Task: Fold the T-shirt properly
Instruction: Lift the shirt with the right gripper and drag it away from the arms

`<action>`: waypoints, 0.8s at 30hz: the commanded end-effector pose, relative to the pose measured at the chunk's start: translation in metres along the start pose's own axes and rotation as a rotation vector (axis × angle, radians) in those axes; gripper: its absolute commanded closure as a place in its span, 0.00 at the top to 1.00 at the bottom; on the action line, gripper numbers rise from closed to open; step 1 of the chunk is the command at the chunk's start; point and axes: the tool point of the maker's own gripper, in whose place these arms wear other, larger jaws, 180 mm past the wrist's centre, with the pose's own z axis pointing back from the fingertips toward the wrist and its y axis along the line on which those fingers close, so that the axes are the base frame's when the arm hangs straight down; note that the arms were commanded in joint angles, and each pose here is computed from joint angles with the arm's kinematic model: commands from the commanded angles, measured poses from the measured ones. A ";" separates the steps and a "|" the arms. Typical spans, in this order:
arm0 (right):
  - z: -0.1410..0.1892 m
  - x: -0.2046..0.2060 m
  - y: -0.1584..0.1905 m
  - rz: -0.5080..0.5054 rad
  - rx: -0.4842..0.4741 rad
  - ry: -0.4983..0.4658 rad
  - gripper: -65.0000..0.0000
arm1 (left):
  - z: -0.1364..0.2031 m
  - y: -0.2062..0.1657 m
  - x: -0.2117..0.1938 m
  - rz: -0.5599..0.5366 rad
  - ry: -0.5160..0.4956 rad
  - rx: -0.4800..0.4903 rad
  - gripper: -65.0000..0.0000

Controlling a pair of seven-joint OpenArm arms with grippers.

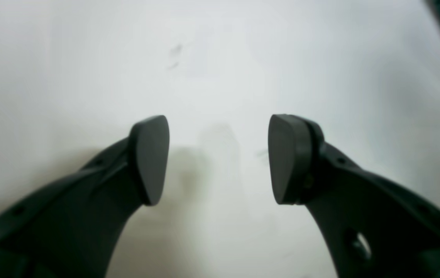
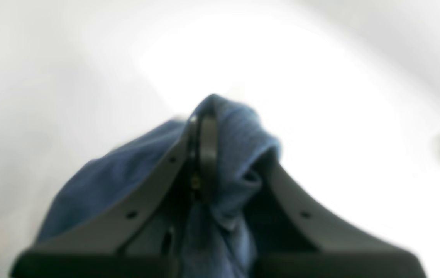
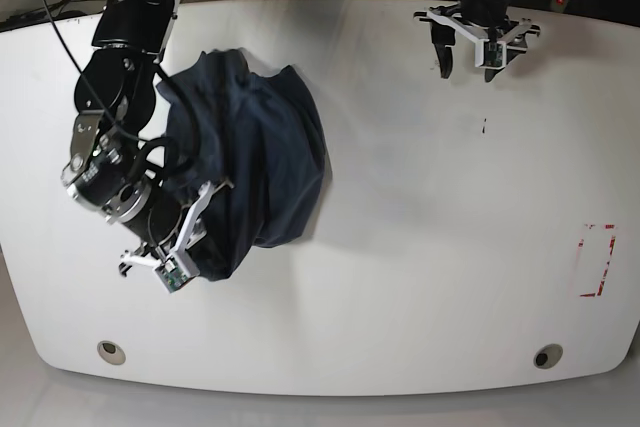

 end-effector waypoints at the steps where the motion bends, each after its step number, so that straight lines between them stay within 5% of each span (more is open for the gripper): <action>1: 0.012 0.039 -0.028 0.071 -0.066 -0.067 0.00 | -0.003 -0.012 0.010 -0.021 -0.023 -0.046 0.57; 9: 0.040 0.117 -0.080 0.255 -0.204 -0.096 0.00 | -0.012 -0.077 0.033 -0.074 -0.081 -0.253 0.57; 24: 0.075 0.233 -0.087 0.532 -0.303 -0.222 0.00 | -0.030 -0.159 0.058 -0.125 -0.161 -0.468 0.57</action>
